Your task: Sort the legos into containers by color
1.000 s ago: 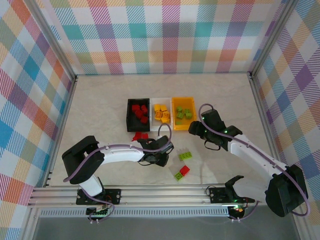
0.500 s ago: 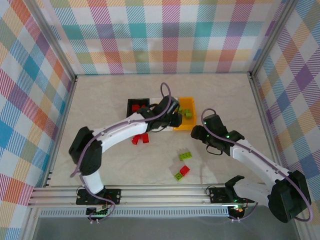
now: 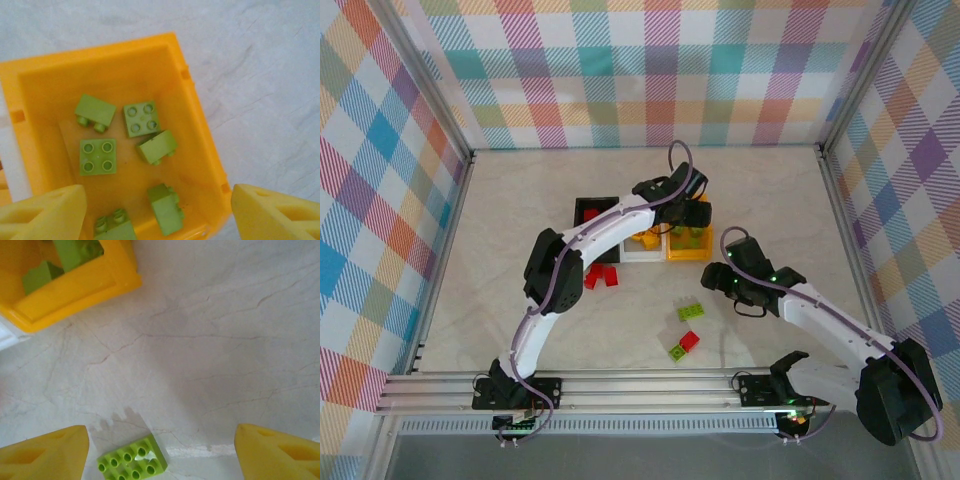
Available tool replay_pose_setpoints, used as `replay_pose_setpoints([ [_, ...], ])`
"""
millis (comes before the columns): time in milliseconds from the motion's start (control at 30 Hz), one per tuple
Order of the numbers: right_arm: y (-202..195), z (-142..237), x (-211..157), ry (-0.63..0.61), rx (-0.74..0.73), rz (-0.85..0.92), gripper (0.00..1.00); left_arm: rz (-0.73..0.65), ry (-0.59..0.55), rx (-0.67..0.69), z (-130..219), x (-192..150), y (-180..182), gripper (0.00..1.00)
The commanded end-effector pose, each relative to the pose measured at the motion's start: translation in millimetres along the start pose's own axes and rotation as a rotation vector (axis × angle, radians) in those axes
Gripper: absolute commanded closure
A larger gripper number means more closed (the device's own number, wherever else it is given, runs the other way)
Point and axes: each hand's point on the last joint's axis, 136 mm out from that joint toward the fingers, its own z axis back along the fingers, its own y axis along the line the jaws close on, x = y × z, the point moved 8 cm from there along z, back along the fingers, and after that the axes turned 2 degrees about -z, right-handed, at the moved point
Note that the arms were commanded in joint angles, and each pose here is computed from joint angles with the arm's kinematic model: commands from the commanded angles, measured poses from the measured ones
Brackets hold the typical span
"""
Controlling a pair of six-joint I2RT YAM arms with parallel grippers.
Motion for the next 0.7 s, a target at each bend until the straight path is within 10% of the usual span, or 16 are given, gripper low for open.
replay_pose_setpoints([
  [0, 5, -2, -9, 0.058, 0.067, 0.043, 0.23, 0.012, -0.047, -0.053, 42, 17, -7, 0.17],
  [133, 13, -6, -25, 0.115, 0.07, 0.106, 0.22, 0.02, -0.148, -0.153, 101, 14, -12, 0.0],
  [667, 47, -49, -69, 0.18, -0.212, 0.382, 0.06, 0.114, -0.172, 0.018, 191, -133, 92, 0.0],
])
